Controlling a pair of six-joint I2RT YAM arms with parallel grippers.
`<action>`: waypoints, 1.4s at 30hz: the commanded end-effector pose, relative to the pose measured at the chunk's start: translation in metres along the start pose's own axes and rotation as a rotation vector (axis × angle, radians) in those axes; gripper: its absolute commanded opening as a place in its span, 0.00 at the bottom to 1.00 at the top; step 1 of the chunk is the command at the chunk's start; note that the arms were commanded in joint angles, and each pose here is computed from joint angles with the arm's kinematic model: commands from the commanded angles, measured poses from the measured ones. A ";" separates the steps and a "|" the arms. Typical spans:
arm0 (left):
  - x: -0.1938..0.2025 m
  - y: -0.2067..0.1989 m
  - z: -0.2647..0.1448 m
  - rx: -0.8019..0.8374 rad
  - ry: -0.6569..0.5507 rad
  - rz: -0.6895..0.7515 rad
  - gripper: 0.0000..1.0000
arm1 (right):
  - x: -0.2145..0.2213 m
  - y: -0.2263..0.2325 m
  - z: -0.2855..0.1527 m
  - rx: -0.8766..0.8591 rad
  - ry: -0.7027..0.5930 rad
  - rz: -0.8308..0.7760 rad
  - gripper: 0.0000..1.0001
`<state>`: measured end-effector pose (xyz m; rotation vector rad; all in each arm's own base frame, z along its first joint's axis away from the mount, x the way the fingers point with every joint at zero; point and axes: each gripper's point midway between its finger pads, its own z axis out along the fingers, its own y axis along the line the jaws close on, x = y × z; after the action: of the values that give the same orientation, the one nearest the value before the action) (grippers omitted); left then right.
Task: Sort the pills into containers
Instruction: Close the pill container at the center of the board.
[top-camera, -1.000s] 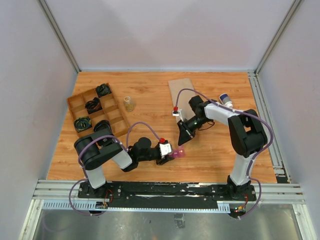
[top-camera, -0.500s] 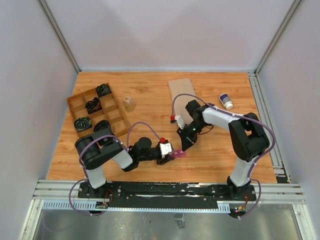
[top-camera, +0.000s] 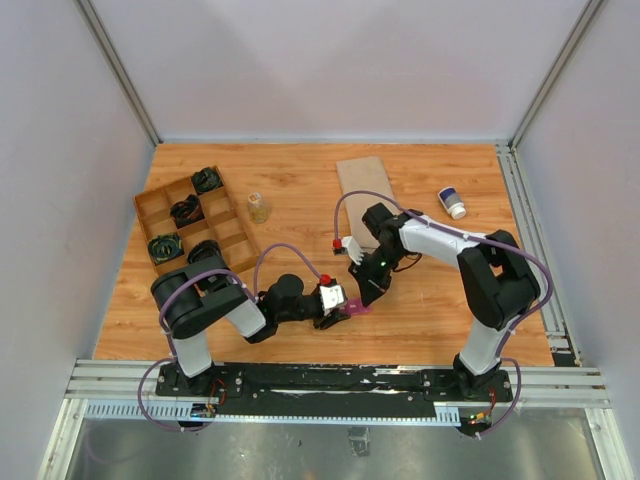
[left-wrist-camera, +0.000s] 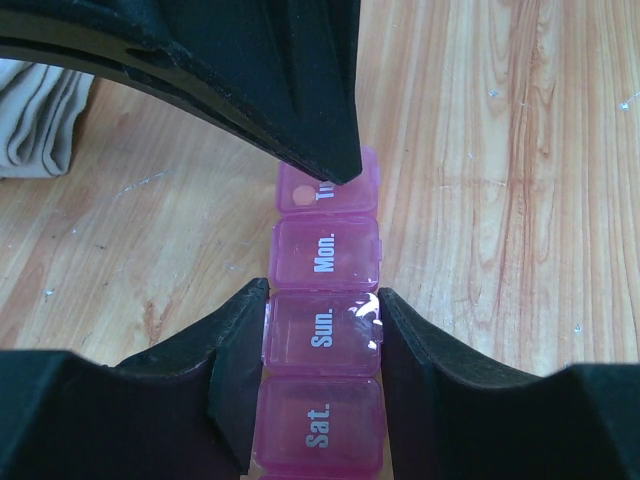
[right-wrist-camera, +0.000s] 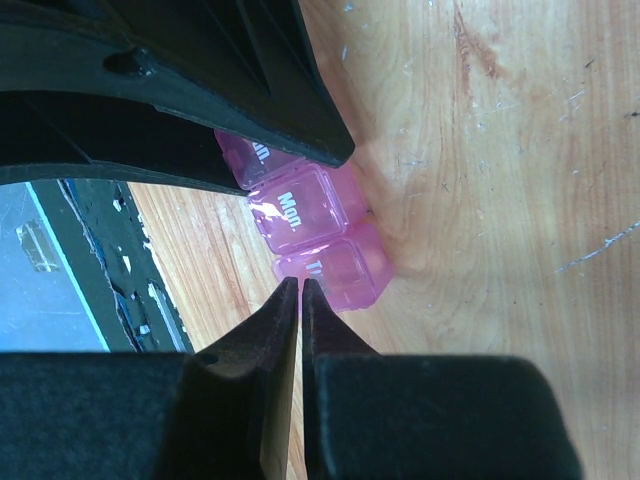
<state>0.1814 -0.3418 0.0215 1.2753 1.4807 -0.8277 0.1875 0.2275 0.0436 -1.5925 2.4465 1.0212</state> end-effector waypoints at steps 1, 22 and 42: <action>0.034 -0.015 -0.005 0.036 0.112 -0.056 0.41 | 0.001 0.007 -0.004 0.007 0.013 -0.032 0.06; 0.035 -0.017 -0.004 0.047 0.109 -0.056 0.40 | 0.042 -0.035 0.023 0.126 0.221 0.093 0.01; -0.012 -0.009 -0.006 0.009 -0.005 -0.126 0.68 | -0.028 0.023 -0.055 -0.012 -0.204 -0.117 0.15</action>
<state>0.1780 -0.3409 0.0210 1.2418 1.5292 -0.8622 0.1915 0.2284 0.0795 -1.5574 2.3048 1.0980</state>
